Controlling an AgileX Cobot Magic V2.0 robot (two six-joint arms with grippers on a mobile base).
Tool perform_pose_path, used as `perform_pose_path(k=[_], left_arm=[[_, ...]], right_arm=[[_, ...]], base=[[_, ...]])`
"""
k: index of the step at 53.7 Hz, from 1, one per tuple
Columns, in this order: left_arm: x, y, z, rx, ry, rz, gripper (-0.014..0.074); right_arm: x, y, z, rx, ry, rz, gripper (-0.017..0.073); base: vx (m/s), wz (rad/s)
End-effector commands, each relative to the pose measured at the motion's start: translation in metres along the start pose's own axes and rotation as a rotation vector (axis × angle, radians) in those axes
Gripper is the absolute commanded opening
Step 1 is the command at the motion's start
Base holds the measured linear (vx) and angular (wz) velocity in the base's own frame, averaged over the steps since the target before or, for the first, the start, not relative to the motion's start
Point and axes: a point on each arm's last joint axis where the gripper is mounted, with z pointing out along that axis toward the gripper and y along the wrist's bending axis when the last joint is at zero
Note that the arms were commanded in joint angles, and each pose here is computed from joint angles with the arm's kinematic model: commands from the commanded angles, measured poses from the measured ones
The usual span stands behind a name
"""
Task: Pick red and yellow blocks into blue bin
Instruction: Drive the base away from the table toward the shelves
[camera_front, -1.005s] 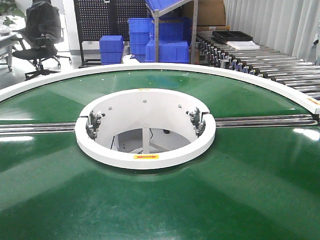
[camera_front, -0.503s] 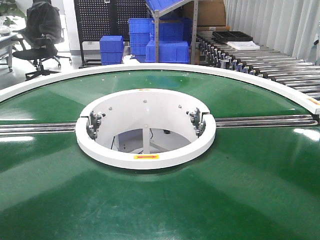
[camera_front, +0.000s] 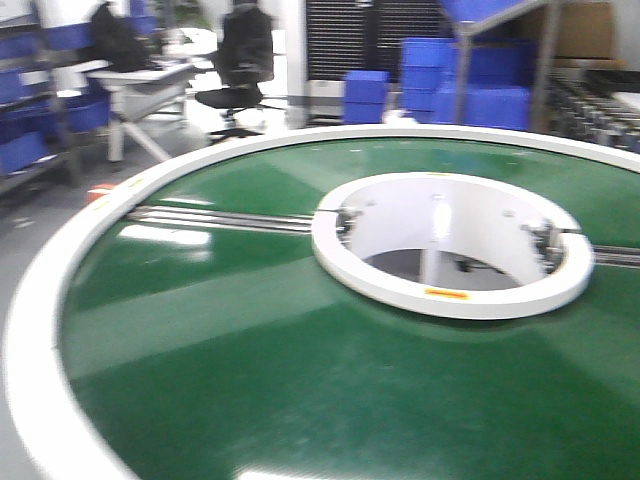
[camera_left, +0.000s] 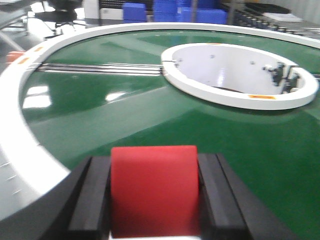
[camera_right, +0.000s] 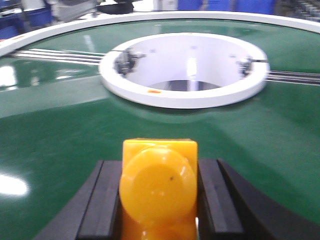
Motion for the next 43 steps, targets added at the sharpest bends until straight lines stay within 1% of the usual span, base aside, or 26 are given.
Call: perform_pose_path(k=[1,43], left_arm=[[-0.0156,0.0006,-0.0021,-0.013,-0.1,-0.015,-0.0001],[-0.0157,0.0006,-0.0024,-0.013,-0.101,-0.015,0.0]], right_arm=[[-0.0145,0.0019,-0.0031,-0.024,-0.086,-0.027,-0.001],[-0.0145,0.0019,-0.0031,-0.024,-0.086,-0.027,-0.001]], base=[[-0.19,0.57],[-0.21,0.58]])
